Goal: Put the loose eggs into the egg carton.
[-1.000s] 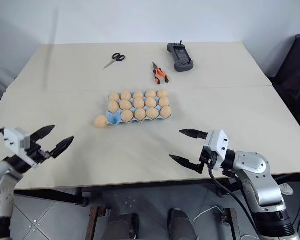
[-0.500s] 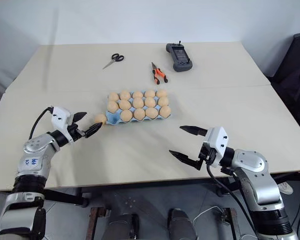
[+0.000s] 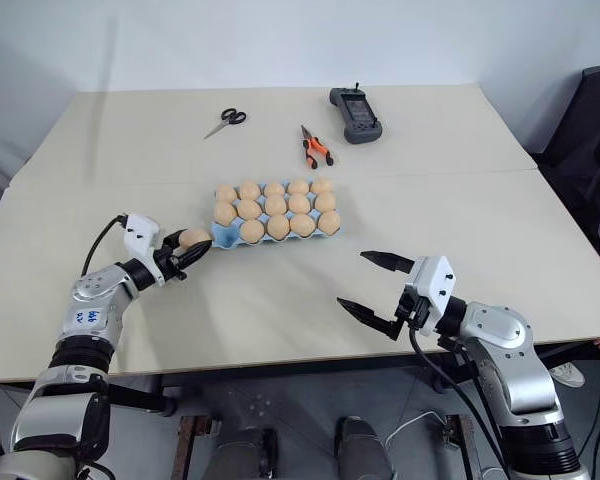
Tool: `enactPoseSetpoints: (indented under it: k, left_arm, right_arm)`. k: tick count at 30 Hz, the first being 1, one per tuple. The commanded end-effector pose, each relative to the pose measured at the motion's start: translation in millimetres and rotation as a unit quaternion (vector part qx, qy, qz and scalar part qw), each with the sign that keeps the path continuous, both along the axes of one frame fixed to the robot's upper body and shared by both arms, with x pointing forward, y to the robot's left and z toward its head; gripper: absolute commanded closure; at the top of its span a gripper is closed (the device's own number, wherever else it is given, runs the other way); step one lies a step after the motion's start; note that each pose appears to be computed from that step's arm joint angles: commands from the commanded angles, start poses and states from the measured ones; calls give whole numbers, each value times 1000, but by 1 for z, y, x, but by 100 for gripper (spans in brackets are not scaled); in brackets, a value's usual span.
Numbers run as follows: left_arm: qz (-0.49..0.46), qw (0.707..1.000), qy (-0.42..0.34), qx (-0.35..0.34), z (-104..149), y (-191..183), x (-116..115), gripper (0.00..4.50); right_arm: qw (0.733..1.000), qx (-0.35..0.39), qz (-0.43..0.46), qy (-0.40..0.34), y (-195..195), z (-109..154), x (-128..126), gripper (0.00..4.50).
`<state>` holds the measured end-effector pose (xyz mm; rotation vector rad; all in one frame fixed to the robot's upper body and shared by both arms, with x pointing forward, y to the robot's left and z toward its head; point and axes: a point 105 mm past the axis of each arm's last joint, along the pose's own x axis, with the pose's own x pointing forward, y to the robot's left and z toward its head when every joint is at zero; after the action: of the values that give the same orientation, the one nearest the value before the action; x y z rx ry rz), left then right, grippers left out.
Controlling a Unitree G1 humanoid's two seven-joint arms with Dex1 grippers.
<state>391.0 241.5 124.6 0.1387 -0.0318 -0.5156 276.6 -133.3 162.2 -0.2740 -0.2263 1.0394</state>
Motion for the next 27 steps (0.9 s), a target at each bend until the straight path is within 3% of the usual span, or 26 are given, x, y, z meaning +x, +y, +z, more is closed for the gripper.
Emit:
enactPoseSetpoints:
  k: [1, 4, 10, 20, 27]
  left_arm:
    - [7, 997, -72, -6, 33, 18, -13, 252]
    - [-29, 995, -94, -17, 47, 11, -21, 252]
    - [-85, 993, -83, -13, 59, -32, -3, 252]
    - [-123, 991, -47, 18, 39, -58, 6, 252]
    - [-103, 993, -54, 5, 39, -41, 1, 43]
  right_arm:
    - [1000, 5, 5, -23, 3, 8, -5, 0]
    - [1000, 4, 5, -20, 2, 7, -5, 0]
    - [1000, 2, 9, -21, 3, 8, -4, 0]
    - [1000, 4, 2, -25, 4, 9, -8, 0]
    - [1000, 6, 0, -28, 5, 13, -9, 0]
